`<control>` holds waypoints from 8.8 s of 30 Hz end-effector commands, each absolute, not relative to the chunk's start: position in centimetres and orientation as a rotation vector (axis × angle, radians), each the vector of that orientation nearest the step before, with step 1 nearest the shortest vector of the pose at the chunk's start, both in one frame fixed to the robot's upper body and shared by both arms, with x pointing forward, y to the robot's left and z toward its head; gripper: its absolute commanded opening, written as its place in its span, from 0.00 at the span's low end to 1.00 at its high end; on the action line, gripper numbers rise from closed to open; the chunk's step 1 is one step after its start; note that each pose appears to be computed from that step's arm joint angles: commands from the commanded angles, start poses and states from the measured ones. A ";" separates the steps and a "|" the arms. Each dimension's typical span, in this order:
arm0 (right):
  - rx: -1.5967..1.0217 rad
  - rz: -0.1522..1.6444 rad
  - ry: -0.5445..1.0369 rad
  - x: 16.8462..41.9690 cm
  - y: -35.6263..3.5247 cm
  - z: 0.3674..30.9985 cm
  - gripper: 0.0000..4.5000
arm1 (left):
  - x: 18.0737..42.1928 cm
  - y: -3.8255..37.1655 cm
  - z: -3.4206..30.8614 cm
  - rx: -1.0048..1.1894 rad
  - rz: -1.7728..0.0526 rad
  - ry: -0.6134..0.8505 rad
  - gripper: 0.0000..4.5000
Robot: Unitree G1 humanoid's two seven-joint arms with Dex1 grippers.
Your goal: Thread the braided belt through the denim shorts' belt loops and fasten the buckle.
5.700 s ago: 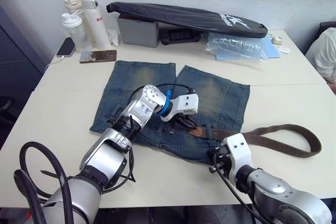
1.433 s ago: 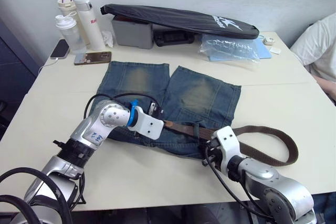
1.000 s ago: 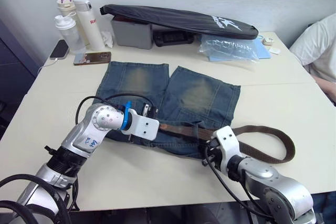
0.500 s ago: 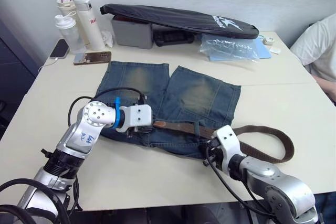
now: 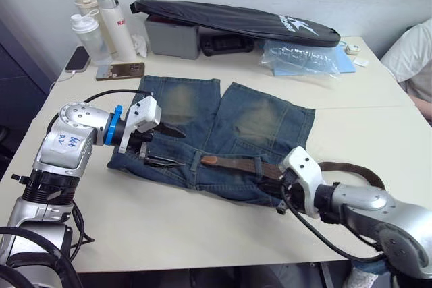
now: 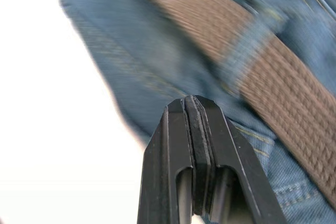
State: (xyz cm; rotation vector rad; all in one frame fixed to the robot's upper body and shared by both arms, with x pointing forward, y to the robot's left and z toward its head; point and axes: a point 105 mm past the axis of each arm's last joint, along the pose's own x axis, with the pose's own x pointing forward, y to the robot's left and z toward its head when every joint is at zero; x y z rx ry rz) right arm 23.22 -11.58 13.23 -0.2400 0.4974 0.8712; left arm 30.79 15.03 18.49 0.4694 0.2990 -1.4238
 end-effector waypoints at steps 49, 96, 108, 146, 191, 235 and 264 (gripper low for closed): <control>-1.162 0.729 0.497 24.6 -29.9 9.8 0.01 | 28.9 7.5 17.3 0.325 -1.606 0.271 1.00; 1.211 0.186 0.260 25.5 -21.2 12.5 0.99 | 31.1 4.6 19.1 0.349 -1.506 0.071 1.00; 1.219 0.185 0.203 27.1 -21.6 11.9 0.99 | 31.9 5.4 18.5 0.360 -1.465 0.092 1.00; 1.188 0.351 0.159 26.8 -19.4 10.2 0.00 | 31.4 5.8 18.1 0.395 -1.471 0.131 1.00; 1.208 0.441 0.118 27.2 -20.0 6.4 0.00 | 31.3 5.7 18.1 0.432 -1.496 0.146 1.00; 1.062 0.258 0.079 25.7 -26.4 6.8 0.00 | 30.6 5.5 17.7 0.433 -1.509 0.159 1.00; 1.080 0.427 0.146 26.0 -19.8 5.7 0.00 | 30.5 5.2 17.3 0.431 -1.505 0.162 1.00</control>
